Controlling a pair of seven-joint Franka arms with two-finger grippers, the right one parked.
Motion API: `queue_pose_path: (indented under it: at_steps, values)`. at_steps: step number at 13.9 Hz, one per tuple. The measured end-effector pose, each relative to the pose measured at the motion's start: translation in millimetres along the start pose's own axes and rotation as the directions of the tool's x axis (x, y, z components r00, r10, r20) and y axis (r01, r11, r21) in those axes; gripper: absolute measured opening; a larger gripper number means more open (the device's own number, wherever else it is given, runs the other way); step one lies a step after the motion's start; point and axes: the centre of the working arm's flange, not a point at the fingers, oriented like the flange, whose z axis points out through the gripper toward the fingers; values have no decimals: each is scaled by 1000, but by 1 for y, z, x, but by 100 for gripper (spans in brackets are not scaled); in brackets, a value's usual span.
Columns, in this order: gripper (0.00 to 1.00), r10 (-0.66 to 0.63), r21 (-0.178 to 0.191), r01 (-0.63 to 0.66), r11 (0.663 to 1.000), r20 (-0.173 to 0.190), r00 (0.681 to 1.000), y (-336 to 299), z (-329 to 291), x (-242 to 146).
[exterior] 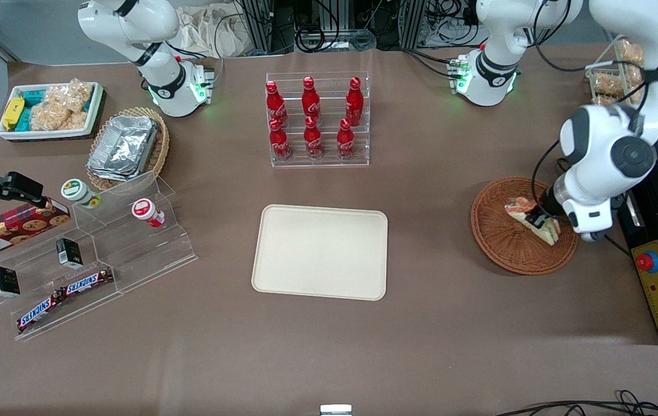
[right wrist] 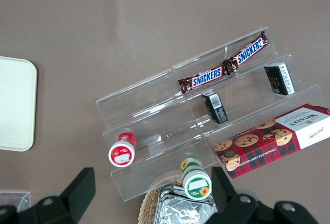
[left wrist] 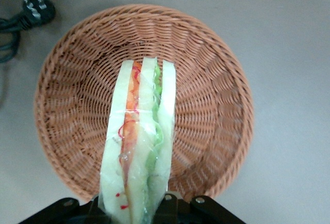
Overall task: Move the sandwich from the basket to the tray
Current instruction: 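Lift the sandwich out of the basket with the left gripper, then carry the sandwich over the cream tray and lower it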
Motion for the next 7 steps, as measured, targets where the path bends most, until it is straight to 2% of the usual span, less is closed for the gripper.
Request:
queue_pose_path:
  at_steps: [3, 7]
  values:
    - [17, 169, -57, -167, 984, 21, 985, 31, -60, -34]
    - [17, 399, -90, -399, 913, -12, 917, 97, -82, -126]
